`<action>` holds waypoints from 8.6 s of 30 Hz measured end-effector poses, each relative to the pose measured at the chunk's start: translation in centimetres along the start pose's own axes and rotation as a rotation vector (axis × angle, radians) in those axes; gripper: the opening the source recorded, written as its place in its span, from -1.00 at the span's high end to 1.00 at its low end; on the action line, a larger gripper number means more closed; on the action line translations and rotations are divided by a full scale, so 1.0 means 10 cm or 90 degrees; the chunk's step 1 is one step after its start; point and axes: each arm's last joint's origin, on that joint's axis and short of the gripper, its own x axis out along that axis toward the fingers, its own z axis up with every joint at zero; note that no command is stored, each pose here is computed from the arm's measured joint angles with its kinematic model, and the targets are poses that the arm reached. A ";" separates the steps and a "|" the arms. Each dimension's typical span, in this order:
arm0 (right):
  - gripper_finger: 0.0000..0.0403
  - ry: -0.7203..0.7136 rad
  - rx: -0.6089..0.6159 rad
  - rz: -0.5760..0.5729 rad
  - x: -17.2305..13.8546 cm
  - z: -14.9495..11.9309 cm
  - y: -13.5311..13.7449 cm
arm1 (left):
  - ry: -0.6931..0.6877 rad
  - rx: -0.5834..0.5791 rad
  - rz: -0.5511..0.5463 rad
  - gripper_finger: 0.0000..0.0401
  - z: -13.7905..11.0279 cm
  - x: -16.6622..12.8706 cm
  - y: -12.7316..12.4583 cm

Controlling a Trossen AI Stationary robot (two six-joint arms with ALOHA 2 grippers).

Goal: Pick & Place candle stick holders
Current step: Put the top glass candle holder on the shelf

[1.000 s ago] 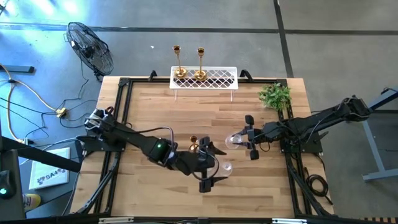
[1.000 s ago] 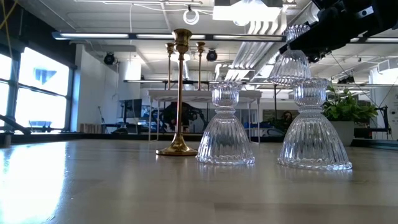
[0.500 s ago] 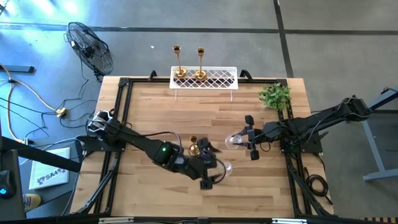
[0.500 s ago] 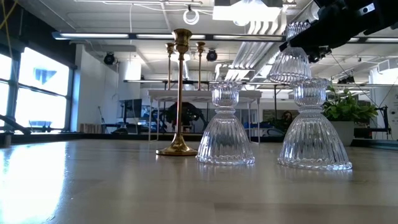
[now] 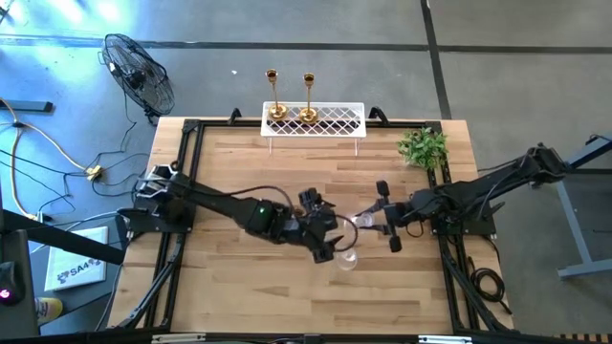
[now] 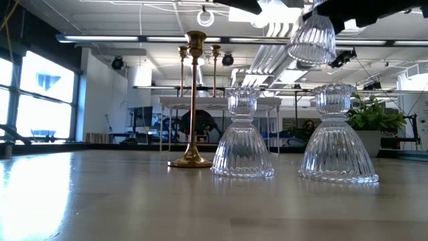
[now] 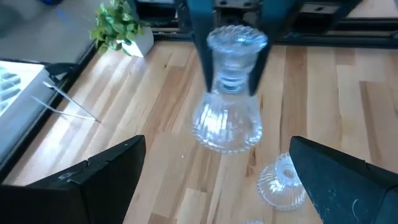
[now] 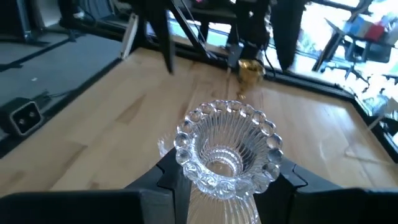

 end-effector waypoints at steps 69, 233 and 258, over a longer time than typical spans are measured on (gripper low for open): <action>0.40 -0.007 -0.055 -0.014 -0.04 0.21 0.04 | -0.077 0.031 -0.094 -0.95 -0.01 0.75 0.02; -0.20 -0.231 -0.148 0.004 -0.58 0.74 0.26 | 0.010 -0.002 -0.080 0.28 -0.21 0.83 -0.03; -0.01 -0.226 -0.152 0.008 -0.73 0.73 0.48 | -0.029 0.072 0.074 0.28 0.29 0.11 0.48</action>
